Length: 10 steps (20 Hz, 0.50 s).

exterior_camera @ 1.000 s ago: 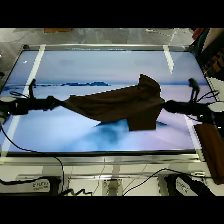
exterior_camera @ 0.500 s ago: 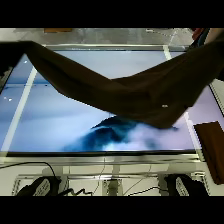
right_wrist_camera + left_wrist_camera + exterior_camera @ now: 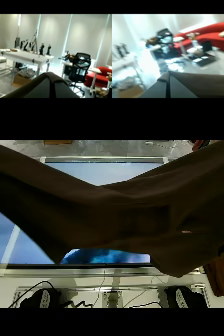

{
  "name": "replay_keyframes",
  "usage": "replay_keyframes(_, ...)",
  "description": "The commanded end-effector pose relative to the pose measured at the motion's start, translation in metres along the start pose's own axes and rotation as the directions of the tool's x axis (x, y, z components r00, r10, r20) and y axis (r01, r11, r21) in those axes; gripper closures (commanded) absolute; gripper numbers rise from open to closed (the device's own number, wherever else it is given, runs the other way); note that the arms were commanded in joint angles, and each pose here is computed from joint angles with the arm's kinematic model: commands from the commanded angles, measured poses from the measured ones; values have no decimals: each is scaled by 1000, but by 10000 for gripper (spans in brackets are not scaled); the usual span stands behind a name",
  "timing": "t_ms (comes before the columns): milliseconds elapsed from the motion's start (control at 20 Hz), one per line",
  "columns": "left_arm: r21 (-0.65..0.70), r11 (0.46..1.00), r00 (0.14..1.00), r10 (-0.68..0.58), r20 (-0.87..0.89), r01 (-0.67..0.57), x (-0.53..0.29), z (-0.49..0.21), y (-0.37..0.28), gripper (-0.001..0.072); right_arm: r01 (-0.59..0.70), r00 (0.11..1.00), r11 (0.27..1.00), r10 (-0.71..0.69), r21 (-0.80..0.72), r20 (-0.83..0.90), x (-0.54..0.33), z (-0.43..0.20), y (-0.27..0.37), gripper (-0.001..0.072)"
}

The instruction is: Fold the clothes and pants, and hang the long-sleeved shirts on hangers.

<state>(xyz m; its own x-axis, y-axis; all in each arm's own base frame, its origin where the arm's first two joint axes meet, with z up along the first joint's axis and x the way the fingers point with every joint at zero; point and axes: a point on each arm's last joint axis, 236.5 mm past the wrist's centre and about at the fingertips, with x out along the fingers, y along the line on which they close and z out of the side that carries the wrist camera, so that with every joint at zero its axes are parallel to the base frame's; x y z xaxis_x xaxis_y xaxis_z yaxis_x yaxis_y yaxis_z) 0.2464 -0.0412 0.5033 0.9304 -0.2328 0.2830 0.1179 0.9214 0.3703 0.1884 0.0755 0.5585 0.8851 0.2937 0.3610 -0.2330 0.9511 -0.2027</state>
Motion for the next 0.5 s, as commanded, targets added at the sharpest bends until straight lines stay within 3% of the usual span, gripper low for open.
replay_keyframes(0,97,980,984,172,44,-176,-13,17,34,694,36,998,999,-36,8,41,8,8,-14,702)
replay_keyframes(150,54,998,988,49,-144,-41,18,-51,26,695,15,991,996,-4,85,-133,42,-53,-28,702)
replay_keyframes(250,-101,989,939,-131,-318,104,39,-123,7,695,28,936,983,37,180,-351,65,-132,-42,702)
replay_keyframes(450,-435,851,678,-507,-532,296,55,-275,-43,695,90,636,915,250,392,-730,80,-318,-47,702)
